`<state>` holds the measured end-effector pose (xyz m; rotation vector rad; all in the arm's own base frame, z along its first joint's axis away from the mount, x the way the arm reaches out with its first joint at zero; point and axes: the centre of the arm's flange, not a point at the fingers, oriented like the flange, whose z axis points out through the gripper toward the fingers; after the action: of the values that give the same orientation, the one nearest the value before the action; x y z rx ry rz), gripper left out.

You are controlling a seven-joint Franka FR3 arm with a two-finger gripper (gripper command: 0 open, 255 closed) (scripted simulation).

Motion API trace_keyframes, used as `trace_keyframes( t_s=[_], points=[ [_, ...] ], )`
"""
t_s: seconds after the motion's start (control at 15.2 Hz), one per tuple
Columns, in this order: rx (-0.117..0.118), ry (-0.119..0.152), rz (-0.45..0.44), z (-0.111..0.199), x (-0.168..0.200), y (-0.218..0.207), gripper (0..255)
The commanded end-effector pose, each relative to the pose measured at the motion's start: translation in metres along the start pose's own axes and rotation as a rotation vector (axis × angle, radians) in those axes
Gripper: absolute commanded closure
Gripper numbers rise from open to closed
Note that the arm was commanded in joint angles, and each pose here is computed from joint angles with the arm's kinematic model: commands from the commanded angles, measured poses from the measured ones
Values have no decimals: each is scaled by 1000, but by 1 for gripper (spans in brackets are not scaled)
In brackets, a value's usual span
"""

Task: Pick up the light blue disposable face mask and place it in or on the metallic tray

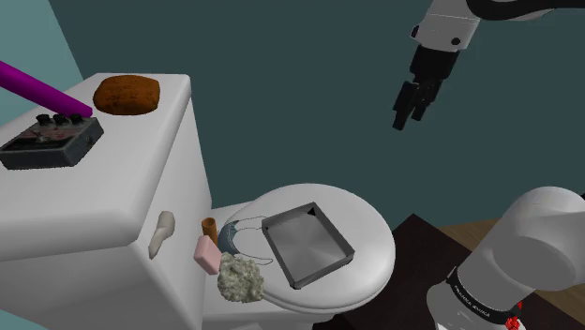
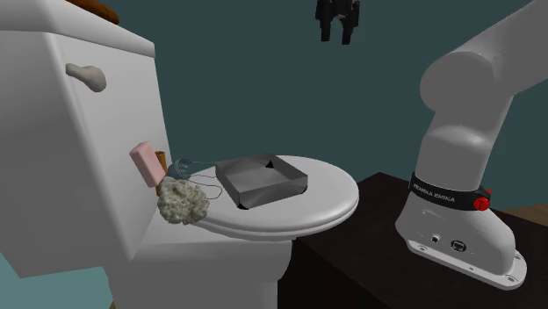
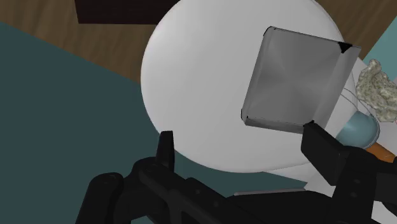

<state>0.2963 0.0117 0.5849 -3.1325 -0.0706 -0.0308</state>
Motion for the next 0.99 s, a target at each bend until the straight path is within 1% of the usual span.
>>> trace_keyframes(
  t_s=[0.0, 0.92],
  points=[
    [0, 0, 0, 0, 0, 0, 0],
    [56, 44, -307, 126, 65, -106, 0]
  ],
)
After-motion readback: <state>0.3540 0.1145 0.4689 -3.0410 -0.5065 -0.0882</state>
